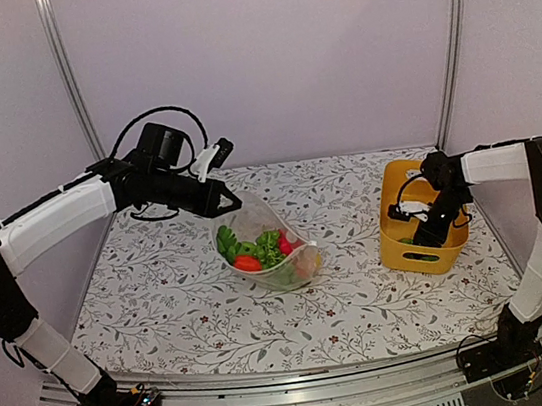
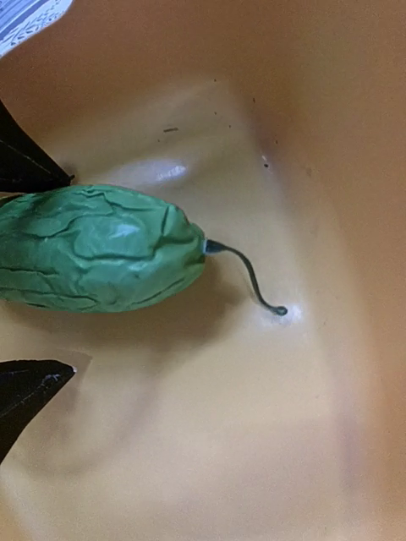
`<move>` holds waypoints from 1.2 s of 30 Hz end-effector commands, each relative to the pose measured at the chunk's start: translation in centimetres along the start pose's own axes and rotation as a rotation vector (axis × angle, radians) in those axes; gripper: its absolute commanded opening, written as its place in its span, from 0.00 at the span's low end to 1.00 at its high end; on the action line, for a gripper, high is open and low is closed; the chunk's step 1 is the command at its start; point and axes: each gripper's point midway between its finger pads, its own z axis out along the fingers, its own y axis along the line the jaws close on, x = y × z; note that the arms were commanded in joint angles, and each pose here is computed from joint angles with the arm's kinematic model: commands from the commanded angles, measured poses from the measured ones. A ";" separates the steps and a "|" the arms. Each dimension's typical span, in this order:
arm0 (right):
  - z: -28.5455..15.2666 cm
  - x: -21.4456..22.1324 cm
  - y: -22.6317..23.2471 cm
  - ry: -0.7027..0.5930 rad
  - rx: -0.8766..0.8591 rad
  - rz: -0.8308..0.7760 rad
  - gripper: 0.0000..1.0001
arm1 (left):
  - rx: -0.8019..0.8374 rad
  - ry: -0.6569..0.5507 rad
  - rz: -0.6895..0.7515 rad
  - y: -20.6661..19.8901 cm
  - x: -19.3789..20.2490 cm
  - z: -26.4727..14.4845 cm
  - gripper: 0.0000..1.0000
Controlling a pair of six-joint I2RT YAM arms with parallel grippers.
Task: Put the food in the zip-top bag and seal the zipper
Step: Adjust the fake vegetable in the bin, then pick up the fake vegetable from the bin.
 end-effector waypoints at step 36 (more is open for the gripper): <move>0.0 -0.4 -5.8 -0.005 0.192 0.415 0.58 | 0.008 -0.041 0.006 -0.2 -0.7 -1.3 0.00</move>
